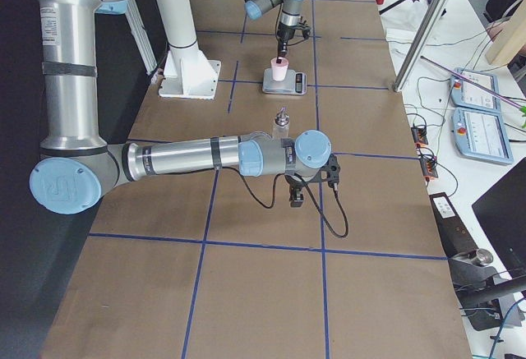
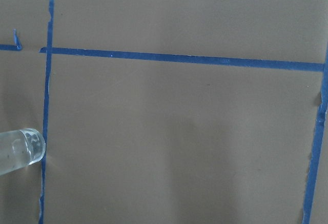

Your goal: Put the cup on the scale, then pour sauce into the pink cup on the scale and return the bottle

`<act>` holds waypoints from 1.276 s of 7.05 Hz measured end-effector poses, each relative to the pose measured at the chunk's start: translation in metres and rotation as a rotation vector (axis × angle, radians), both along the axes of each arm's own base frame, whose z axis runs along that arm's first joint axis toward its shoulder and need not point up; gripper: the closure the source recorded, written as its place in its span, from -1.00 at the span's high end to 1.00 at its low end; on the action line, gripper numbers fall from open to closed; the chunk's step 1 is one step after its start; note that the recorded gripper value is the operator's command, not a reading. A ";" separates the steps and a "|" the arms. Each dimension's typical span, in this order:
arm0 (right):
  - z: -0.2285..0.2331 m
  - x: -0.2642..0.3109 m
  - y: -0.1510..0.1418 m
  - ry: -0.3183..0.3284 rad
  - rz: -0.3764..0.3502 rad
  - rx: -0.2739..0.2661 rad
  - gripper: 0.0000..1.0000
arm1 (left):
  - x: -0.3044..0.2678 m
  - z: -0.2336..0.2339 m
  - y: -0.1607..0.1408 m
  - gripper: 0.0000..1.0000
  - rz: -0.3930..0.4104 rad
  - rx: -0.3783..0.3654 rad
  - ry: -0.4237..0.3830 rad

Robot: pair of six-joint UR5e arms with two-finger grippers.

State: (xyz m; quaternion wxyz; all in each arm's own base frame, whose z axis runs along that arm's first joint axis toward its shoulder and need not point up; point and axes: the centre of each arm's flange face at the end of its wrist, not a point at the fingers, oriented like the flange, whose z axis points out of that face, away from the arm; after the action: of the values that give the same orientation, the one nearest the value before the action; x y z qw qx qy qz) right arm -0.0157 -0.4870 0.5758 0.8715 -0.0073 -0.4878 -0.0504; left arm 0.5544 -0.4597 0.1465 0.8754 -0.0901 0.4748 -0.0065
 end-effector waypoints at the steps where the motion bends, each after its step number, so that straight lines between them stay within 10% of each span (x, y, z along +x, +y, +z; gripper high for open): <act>1: 0.000 0.000 0.000 0.000 0.000 0.000 1.00 | 0.002 0.003 -0.002 -0.12 -0.006 0.004 -0.006; 2: 0.000 0.000 0.000 -0.001 0.000 0.001 1.00 | 0.002 0.003 -0.002 0.58 -0.009 0.009 -0.006; 9: -0.078 -0.027 0.010 -0.124 -0.026 0.052 1.00 | -0.083 -0.048 -0.003 0.66 -0.102 0.085 0.113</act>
State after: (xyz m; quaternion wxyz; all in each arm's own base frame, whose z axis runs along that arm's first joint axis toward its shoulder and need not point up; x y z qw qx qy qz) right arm -0.0427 -0.4774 0.4978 0.8388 0.0119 -0.5391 -0.0749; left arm 0.4717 -0.4628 0.0980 0.8488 -0.0287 0.5274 -0.0257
